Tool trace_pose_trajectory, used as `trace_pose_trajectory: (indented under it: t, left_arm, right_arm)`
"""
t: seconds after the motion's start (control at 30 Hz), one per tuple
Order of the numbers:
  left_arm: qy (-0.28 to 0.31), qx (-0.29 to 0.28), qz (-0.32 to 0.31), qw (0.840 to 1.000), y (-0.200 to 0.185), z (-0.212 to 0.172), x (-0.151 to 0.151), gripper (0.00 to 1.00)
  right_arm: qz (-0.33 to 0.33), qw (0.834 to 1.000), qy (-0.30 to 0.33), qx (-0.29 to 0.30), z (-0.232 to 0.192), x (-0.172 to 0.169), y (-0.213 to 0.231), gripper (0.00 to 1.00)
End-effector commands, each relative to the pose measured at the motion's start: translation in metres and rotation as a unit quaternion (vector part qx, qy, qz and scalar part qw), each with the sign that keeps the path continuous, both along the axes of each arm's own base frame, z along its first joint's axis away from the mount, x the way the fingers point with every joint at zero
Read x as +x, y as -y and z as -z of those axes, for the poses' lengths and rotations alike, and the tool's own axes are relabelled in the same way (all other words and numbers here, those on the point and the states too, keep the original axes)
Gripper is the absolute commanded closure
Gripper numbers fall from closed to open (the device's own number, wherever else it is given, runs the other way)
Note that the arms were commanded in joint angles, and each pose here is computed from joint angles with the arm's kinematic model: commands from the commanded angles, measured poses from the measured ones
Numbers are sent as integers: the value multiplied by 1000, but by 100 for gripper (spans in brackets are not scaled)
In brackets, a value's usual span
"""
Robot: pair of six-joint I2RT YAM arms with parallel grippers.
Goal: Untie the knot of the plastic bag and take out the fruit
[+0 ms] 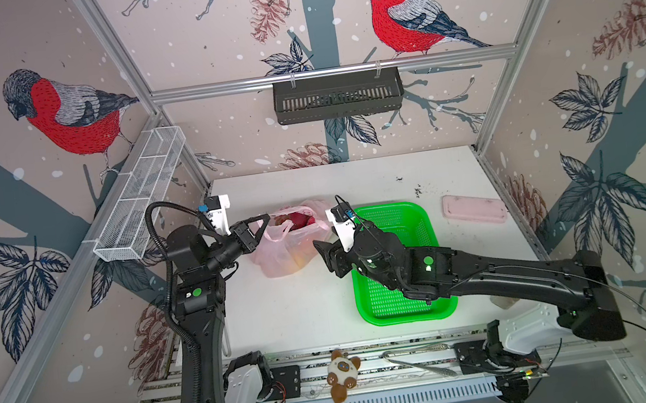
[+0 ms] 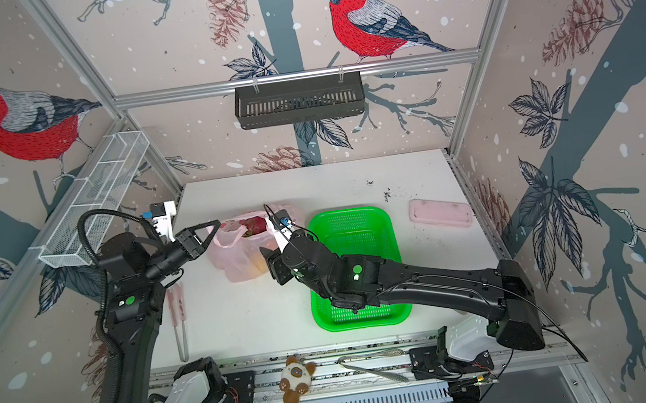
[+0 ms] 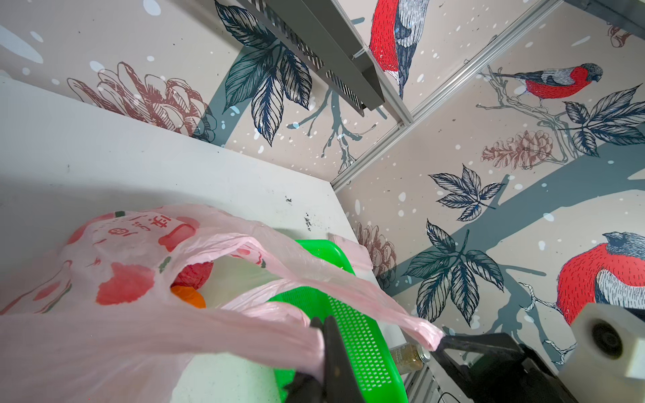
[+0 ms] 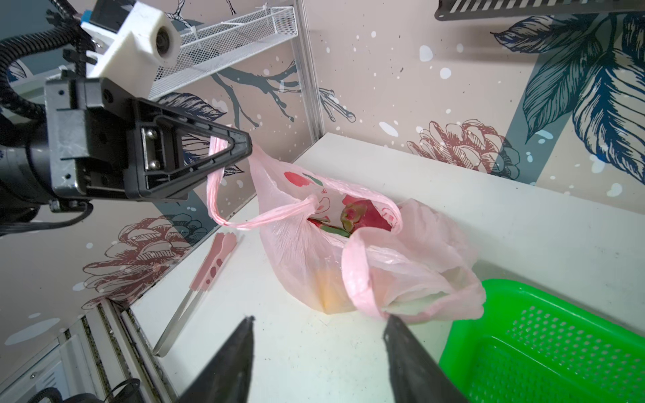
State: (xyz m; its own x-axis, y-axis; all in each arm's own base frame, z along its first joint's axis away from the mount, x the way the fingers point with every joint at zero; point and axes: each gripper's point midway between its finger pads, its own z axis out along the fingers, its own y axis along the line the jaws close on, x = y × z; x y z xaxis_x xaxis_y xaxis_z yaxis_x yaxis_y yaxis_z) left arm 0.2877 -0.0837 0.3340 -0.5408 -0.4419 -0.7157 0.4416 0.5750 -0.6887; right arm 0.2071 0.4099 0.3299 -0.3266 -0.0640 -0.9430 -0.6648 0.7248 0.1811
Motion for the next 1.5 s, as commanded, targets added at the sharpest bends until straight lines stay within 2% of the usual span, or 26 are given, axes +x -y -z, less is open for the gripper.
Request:
trace_pose_trajectory:
  t: [0.0,0.13,0.43,0.7,0.97,1.23,1.47]
  left_arm:
    - [30,10,1,999,0,-9,-1,100]
    - [41,16,-5,999,-1,-8,-1,100]
    - [60,37,-16,997,-4,-4,1,100]
    - [83,40,-14,996,-3,-10,-4,100]
    - [83,37,-10,996,-1,-4,-9,100]
    - [72,38,-29,996,-5,8,-11,100]
    - [55,44,-67,995,-14,24,-8,100]
  right_arm:
    - [1,1000,10,-3,-6,14,-11,64]
    - [10,1000,-13,-24,11,45,-27,71]
    - [-11,997,-52,-53,34,100,-61,75]
    - [-38,993,-77,-83,73,121,-80,77]
    - [-46,989,-97,-101,109,140,-94,78]
    - [-85,981,-123,-120,141,140,-113,79]
    - [-160,963,-160,-144,174,101,-122,80]
